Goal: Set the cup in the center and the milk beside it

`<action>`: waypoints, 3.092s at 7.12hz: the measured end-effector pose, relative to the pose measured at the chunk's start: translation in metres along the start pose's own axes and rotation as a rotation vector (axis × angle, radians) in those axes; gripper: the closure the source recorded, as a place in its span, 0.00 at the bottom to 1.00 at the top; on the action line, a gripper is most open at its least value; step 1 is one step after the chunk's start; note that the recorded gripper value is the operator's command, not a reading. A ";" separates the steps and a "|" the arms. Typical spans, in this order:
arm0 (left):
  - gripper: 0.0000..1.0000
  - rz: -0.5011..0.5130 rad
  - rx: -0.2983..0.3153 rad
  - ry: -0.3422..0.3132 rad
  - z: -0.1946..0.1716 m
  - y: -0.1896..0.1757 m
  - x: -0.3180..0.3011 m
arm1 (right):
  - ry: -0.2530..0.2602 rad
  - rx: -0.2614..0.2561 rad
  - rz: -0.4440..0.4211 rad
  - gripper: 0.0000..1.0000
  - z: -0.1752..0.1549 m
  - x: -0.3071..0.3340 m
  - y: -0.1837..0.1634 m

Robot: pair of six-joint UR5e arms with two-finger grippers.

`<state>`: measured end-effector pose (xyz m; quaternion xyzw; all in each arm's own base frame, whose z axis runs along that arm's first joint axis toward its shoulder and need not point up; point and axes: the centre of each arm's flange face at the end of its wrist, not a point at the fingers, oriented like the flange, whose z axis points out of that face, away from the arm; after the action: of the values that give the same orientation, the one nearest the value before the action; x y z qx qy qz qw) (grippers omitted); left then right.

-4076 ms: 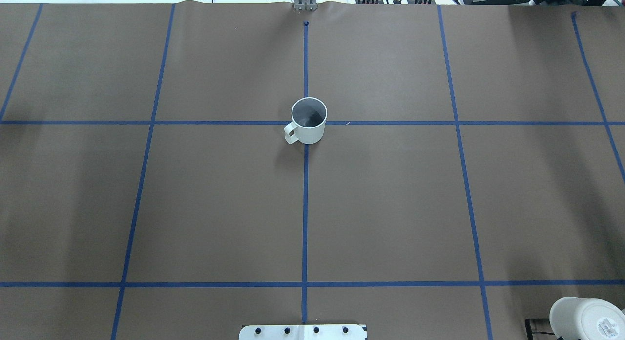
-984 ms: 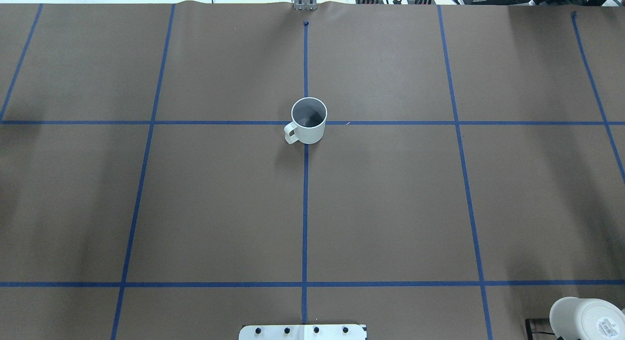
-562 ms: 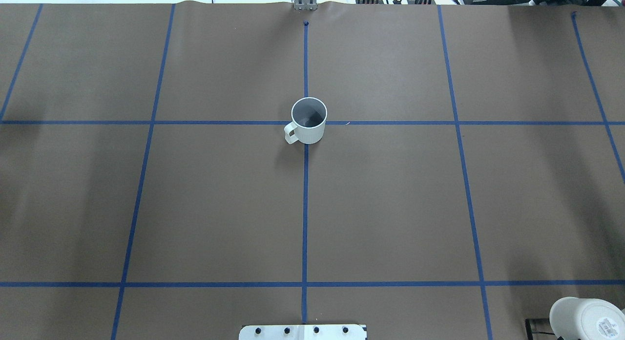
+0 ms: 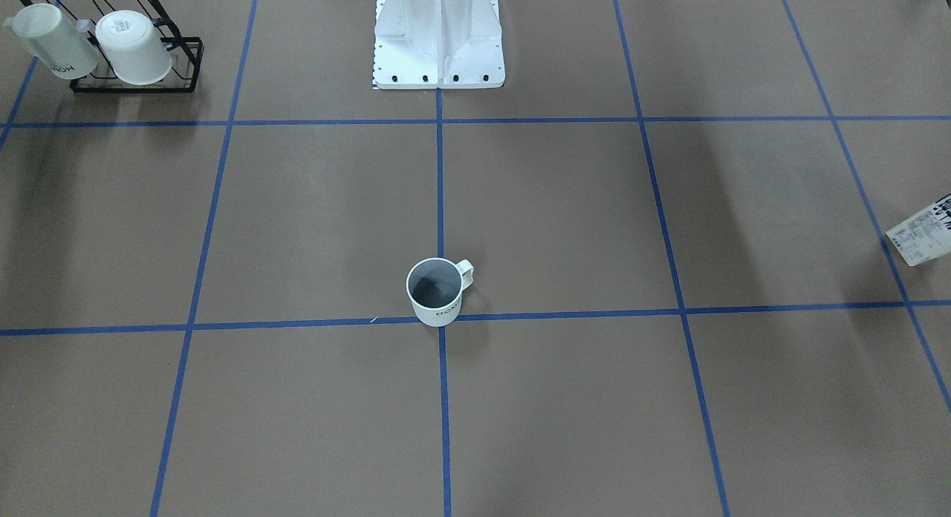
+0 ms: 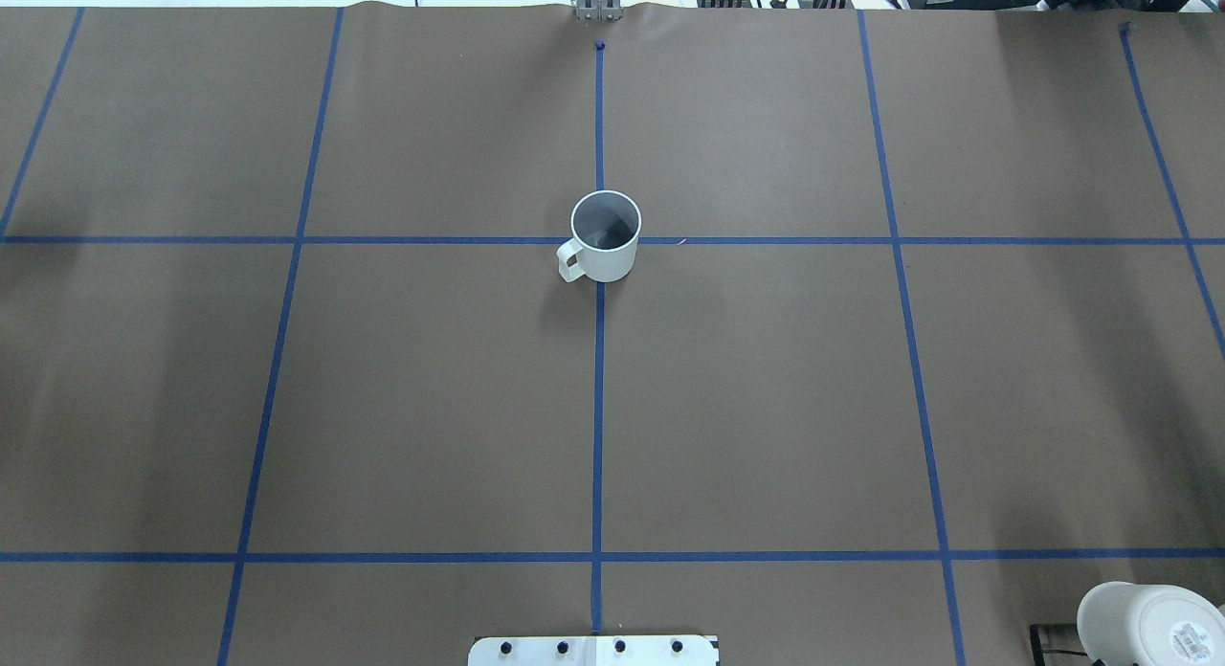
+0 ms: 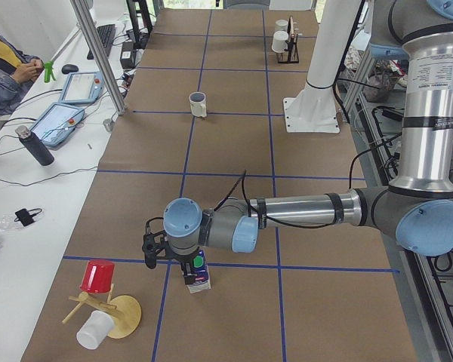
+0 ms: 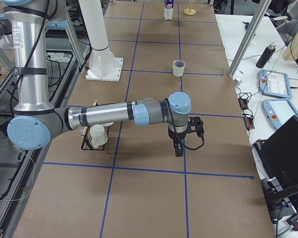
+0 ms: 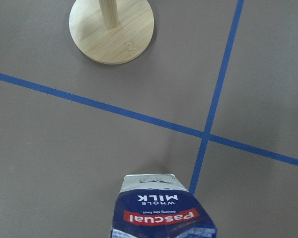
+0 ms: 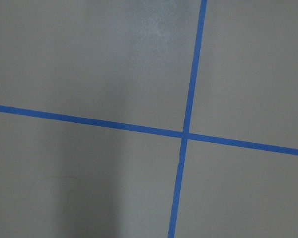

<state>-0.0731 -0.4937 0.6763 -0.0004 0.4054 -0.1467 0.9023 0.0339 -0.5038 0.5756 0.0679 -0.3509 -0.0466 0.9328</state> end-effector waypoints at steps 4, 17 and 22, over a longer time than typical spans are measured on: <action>0.02 0.009 -0.018 -0.006 0.013 0.001 0.001 | 0.000 -0.001 0.001 0.00 0.000 0.000 0.000; 0.59 0.025 -0.023 0.000 0.021 -0.010 0.019 | 0.005 0.000 0.004 0.00 0.000 -0.001 -0.002; 0.58 0.260 0.030 0.055 -0.063 -0.022 0.230 | 0.010 -0.006 0.010 0.00 0.003 0.002 0.001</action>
<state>0.0193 -0.5680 0.4685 0.0696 0.4242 -0.0346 0.9022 0.0338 -0.5039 0.5794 0.0634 -0.3462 -0.0427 0.9350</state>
